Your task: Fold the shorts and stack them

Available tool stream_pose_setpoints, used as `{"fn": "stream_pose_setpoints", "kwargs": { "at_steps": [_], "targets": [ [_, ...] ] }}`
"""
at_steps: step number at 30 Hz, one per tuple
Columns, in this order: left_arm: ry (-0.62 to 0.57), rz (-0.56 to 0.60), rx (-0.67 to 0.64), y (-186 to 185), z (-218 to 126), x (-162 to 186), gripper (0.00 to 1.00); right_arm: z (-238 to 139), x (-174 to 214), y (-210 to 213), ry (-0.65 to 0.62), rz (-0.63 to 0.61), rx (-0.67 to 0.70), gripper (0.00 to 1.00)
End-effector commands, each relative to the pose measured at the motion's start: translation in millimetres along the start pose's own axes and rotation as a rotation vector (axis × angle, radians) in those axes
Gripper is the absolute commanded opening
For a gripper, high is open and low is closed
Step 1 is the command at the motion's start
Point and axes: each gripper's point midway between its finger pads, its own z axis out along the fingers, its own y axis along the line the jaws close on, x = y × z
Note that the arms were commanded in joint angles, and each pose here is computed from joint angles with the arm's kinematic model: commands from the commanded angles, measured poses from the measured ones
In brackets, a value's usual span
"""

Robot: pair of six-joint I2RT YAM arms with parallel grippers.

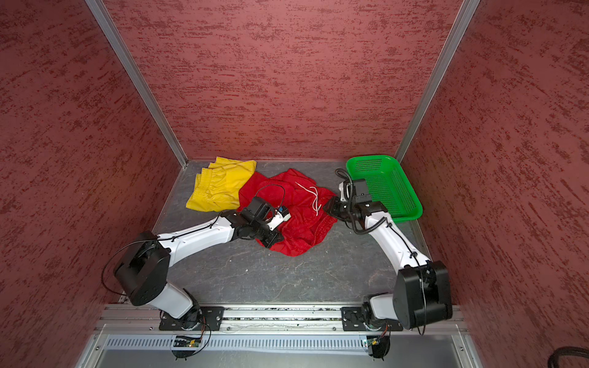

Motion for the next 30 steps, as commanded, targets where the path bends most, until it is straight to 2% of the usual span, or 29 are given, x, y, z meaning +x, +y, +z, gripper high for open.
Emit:
{"fn": "stream_pose_setpoints", "kwargs": {
  "at_steps": [1, 6, 8, 13, 18, 23, 25, 30],
  "targets": [
    [0.105, -0.007, -0.053, 14.4, 8.5, 17.9, 0.05, 28.5, 34.8, 28.4, 0.1, 0.006, -0.137, 0.43],
    [0.169, -0.012, -0.057, 18.6, 17.6, 32.3, 0.05, 76.9, 63.5, 35.3, 0.229, 0.028, -0.15, 0.43],
    [0.167, -0.015, -0.058, 19.0, 19.2, 33.0, 0.05, 91.6, 74.0, 21.6, 0.27, 0.074, -0.098, 0.43],
    [0.158, -0.032, -0.06, 18.9, 19.2, 32.6, 0.05, 98.4, 93.8, -5.4, 0.329, 0.128, -0.003, 0.44],
    [0.142, -0.045, -0.067, 20.6, 20.3, 30.8, 0.05, 106.0, 119.1, 8.0, 0.445, 0.181, -0.151, 0.45],
    [0.133, -0.052, -0.066, 21.1, 20.9, 28.3, 0.05, 106.8, 121.7, 15.4, 0.452, 0.189, -0.187, 0.45],
    [0.127, -0.058, -0.066, 21.4, 21.4, 26.6, 0.05, 103.4, 120.4, 21.0, 0.455, 0.186, -0.21, 0.4],
    [0.124, -0.081, -0.076, 26.1, 23.4, 25.5, 0.05, 79.0, 127.0, 34.9, 0.44, 0.179, -0.302, 0.12]
  ]
}}
